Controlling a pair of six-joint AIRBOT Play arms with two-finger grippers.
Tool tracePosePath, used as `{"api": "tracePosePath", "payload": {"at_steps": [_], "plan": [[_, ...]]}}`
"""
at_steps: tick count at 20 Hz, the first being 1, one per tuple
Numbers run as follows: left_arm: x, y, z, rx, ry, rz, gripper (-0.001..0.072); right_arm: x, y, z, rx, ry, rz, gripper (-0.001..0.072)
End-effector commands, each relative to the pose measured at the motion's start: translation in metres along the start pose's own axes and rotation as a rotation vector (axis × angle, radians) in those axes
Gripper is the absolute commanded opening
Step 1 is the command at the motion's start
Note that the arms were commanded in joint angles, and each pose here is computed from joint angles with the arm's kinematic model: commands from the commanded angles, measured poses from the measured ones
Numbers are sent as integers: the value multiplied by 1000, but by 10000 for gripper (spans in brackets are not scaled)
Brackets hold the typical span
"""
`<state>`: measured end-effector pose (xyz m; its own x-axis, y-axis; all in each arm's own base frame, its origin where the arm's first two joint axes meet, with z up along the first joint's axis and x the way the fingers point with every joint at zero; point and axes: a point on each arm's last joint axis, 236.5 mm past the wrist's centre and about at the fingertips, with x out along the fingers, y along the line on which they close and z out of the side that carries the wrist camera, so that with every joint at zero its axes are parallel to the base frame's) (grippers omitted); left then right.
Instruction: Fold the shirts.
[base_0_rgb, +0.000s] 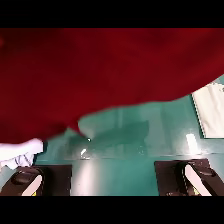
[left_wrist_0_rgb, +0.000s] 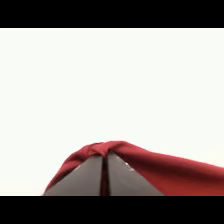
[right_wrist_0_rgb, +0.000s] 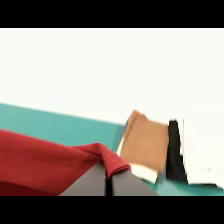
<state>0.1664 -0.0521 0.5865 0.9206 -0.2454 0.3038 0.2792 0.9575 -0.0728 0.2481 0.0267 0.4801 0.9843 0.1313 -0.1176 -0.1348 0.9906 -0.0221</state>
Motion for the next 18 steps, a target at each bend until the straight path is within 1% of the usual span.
{"api": "tracePosePath", "payload": {"at_steps": [1, 3, 6, 8, 10, 12, 14, 16, 18], "plan": [[37, 11, -70, 1, 263, 15, 27, 13, -10, -24, 26, 169, -10, 15], [76, 25, -150, 3, 510, 24, 27, 47, -21, -64, 68, 330, 13, 16], [122, 47, -280, -44, 819, 47, 28, 106, -40, -154, 173, 610, 47, 15], [136, 57, -380, -97, 1021, 54, 28, 138, -50, -219, 248, 776, 60, 15], [139, 67, -468, -138, 1165, 73, 28, 169, -62, -287, 319, 911, 52, 16], [145, 79, -541, -162, 1237, 101, 28, 190, -66, -347, 383, 1025, 56, 15], [156, 88, -585, -172, 1253, 120, 28, 210, -65, -394, 426, 1098, 63, 15], [175, 95, -607, -177, 1199, 134, 28, 234, -70, -419, 449, 1097, 52, 15], [193, 101, -607, -168, 1125, 140, 27, 262, -67, -417, 497, 1040, 78, 15]]}}
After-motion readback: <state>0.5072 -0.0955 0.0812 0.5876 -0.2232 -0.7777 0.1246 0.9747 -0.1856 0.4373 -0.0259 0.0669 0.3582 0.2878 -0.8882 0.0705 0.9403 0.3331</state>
